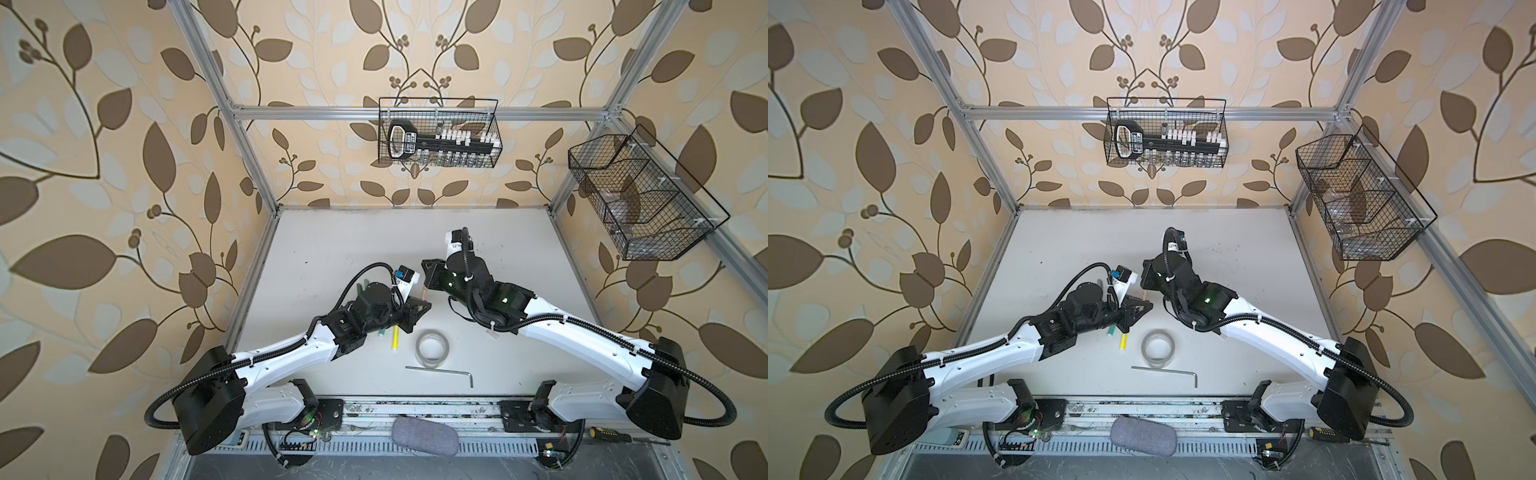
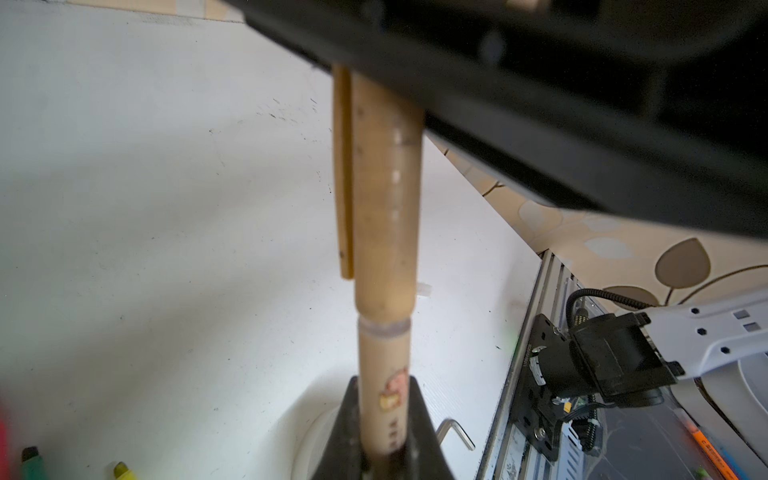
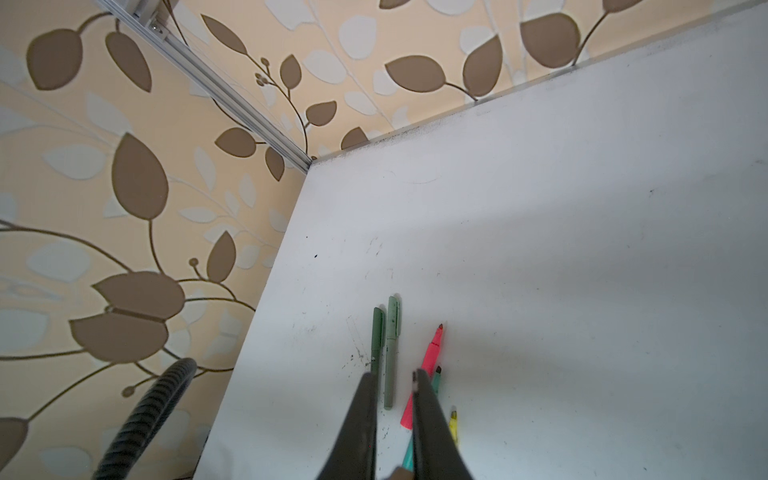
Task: Insert the pens into the pen caps
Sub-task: 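Open the right gripper off the capped pen and raise it away, then lower the capped pen beside the green pens with the left gripper while the right withdraws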
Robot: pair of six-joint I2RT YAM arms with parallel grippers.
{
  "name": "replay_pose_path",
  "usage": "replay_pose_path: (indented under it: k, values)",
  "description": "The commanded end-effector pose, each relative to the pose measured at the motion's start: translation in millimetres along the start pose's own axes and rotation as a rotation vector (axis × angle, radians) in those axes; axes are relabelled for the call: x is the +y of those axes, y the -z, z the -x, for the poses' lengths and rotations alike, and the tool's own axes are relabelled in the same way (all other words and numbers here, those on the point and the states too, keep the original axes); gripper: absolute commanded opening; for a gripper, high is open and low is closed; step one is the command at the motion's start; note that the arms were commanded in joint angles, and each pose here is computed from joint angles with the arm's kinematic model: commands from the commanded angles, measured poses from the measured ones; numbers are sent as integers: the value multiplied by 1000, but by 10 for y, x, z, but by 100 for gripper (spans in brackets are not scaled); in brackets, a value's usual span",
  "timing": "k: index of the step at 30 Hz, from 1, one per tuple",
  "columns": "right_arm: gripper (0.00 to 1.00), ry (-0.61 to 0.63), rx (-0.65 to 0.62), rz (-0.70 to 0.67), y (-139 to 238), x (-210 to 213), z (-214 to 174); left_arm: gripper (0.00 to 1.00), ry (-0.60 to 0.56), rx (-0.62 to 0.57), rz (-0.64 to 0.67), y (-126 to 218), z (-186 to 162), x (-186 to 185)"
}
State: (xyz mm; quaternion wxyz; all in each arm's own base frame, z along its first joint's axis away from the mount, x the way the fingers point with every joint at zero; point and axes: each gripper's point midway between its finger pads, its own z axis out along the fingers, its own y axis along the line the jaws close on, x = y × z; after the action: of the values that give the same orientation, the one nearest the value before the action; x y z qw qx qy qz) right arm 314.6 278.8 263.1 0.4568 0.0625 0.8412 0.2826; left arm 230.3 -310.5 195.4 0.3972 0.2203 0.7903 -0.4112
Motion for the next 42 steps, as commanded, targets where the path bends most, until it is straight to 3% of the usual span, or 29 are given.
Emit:
replay_pose_path:
  k: [1,3,14,22,25,30,33,37,42]
  values:
    - [6,-17,34,11,2,7,-154,0,-32,-102,-17,61,188,-75]
    - [0,-19,57,25,3,15,-248,0,-21,-150,-5,78,273,-58]
    - [0,-11,104,169,217,260,-689,0,-60,-308,86,83,1058,-78]
    - [0,-29,124,232,333,283,-968,0,-28,-474,57,475,1707,-148]
    - [0,-42,147,252,371,360,-1104,0,-48,-511,130,611,1887,-124]
    - [0,-52,148,252,476,458,-1128,0,-75,-553,263,755,1991,33]
    - [1,-35,96,183,544,331,-911,0,-60,-503,286,736,1812,121]
    - [39,-47,28,128,658,34,-495,0,19,-360,318,626,1251,361]
    - [65,-10,-87,41,917,-396,158,0,208,-256,455,703,571,787]
